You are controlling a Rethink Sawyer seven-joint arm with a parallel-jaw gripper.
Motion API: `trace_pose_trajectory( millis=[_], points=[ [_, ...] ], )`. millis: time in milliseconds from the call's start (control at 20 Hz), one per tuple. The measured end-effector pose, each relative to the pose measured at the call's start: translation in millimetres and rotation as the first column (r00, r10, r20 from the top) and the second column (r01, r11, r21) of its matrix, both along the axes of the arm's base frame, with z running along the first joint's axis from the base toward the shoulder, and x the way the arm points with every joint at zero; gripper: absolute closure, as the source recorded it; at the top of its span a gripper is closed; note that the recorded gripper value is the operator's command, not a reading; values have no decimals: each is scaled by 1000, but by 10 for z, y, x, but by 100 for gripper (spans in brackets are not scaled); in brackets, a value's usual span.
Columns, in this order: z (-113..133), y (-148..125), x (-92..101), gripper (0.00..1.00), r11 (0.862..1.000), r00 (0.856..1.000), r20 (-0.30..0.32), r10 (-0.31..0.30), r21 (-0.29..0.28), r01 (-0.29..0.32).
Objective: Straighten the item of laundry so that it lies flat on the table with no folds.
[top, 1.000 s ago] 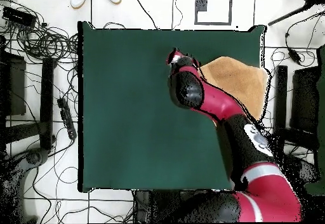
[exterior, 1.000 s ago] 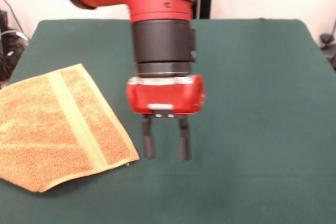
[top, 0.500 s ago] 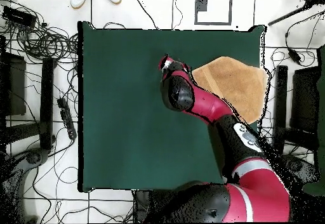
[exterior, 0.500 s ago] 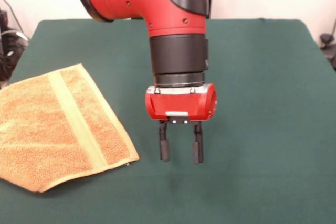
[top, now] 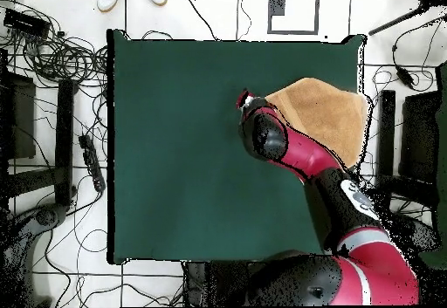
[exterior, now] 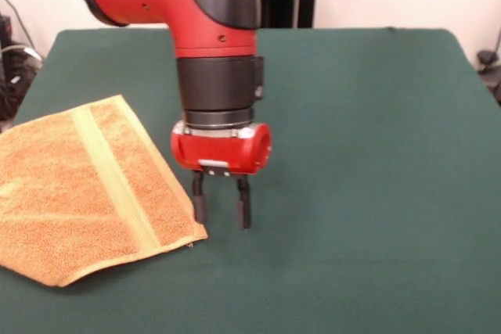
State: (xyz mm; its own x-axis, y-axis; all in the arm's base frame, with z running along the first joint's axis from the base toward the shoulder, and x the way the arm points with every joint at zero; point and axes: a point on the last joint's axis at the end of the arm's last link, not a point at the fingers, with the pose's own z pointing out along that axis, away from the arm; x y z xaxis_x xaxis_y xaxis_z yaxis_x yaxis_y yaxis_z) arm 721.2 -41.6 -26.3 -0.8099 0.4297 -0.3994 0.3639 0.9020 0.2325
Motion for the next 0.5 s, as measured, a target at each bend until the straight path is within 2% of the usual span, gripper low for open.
trace_pose_trajectory(
  millis=[200, 500],
  points=[
    [25, -256, -124, 0, 1000, 998, -54, 16, -10, -17],
    [45, -433, -237, 0, 996, 996, -65, 58, -63, -62]
  ],
)
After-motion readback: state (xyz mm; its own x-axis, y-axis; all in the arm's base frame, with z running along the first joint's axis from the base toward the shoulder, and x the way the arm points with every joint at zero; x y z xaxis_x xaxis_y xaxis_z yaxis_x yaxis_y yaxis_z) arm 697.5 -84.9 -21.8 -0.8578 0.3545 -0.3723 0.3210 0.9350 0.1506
